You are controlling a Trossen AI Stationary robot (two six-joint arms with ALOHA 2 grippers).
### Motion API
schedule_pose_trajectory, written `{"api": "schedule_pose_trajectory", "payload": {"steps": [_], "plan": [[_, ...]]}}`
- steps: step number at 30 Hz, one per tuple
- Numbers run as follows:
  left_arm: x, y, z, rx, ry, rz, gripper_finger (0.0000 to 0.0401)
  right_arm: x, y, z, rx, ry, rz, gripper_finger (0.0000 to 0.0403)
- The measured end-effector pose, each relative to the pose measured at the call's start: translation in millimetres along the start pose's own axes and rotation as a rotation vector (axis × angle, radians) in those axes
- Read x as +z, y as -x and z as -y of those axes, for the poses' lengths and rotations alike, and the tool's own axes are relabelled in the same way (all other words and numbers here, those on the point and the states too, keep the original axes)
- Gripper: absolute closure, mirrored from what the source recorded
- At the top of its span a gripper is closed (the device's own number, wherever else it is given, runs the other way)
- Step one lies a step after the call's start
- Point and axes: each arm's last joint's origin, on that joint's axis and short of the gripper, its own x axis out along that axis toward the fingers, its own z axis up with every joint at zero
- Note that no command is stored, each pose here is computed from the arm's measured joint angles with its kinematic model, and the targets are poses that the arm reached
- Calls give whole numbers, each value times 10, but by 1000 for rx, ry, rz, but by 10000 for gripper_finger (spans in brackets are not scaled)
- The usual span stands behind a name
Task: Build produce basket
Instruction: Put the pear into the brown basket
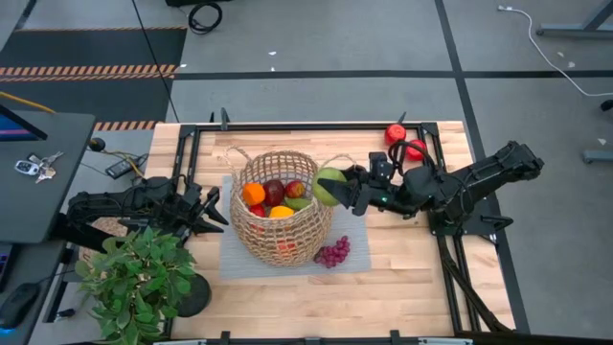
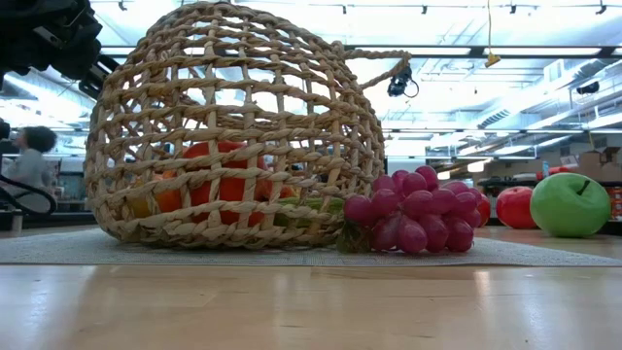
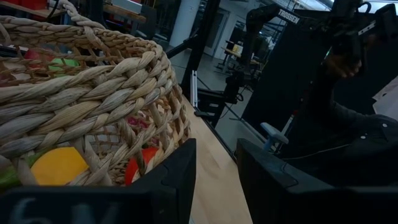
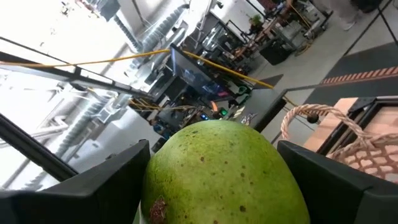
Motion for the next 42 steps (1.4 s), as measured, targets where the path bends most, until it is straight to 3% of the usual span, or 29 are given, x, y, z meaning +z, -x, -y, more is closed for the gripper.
{"api": "schedule_pose_trajectory", "payload": {"steps": [7,12,20,24,29,38,42], "plan": [[1,0,0,0,0,0,280,11,-10,11,-4,25,5,49],[1,0,0,0,0,1,280,27,-57,63,-25,253,13,49],[1,0,0,0,0,0,280,-144,-441,450,-84,172,-44,49],[0,0,0,0,0,0,280,-174,-675,685,-25,157,-89,49],[1,0,1,-1,-1,1,280,-192,-1023,887,3,166,-193,49],[1,0,1,0,0,1,280,-463,-1657,1322,-203,212,-439,49],[1,0,1,-1,0,1,280,-644,-1851,1548,-241,267,-591,49]]}}
